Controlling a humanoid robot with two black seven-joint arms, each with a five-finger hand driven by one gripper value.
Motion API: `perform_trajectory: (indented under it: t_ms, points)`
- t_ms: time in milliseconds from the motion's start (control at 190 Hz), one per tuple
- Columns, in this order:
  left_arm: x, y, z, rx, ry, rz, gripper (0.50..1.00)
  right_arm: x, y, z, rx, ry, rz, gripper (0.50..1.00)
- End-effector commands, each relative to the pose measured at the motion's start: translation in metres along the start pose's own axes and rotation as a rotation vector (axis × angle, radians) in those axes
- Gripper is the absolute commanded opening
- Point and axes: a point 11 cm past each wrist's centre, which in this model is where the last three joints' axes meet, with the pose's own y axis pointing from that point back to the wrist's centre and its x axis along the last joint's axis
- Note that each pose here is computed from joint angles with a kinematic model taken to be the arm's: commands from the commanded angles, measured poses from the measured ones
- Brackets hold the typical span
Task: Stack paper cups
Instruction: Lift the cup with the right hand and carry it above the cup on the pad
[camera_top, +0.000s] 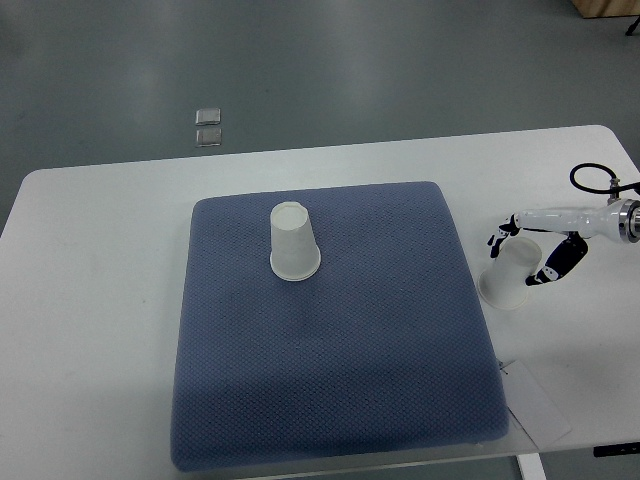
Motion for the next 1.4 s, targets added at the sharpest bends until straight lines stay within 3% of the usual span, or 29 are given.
perform_trajectory:
  t_ms: [0,47,116,441,693,746,751,772,872,966,1124,1397]
  points:
    - [0.000,0.000,0.000,0.000,0.000,0.000,1.000,0.000,0.000,0.001,-0.003,0.000,-0.001,0.682]
    - [0.000,0.000,0.000,0.000,0.000,0.000,1.000,-0.001,0.000,0.001,-0.005,0.001,-0.005,0.623]
    - [0.000,0.000,0.000,0.000,0.000,0.000,1.000,-0.002,0.000,0.001,-0.006,0.003,-0.009,0.500]
    - [0.000,0.000,0.000,0.000,0.000,0.000,1.000,0.011,0.001,0.000,-0.005,0.039,0.036,0.500]
    - [0.000,0.000,0.000,0.000,0.000,0.000,1.000,0.109,0.007,-0.054,0.092,0.187,0.178,0.500]
    - [0.000,0.000,0.000,0.000,0.000,0.000,1.000,0.109,0.008,-0.054,0.092,0.188,0.178,0.500]
    - [0.000,0.000,0.000,0.000,0.000,0.000,1.000,0.131,0.012,-0.069,0.112,0.220,0.204,0.500]
    - [0.000,0.000,0.000,0.000,0.000,0.000,1.000,0.140,0.014,-0.076,0.121,0.233,0.211,0.500]
    - [0.000,0.000,0.000,0.000,0.000,0.000,1.000,0.173,0.016,-0.112,0.168,0.283,0.216,0.500]
    - [0.000,0.000,0.000,0.000,0.000,0.000,1.000,0.194,-0.001,-0.163,0.259,0.334,0.191,0.500]
    - [0.000,0.000,0.000,0.000,0.000,0.000,1.000,0.211,-0.018,-0.216,0.304,0.394,0.178,0.500]
    - [0.000,0.000,0.000,0.000,0.000,0.000,1.000,0.194,-0.062,-0.291,0.402,0.454,0.094,0.500]
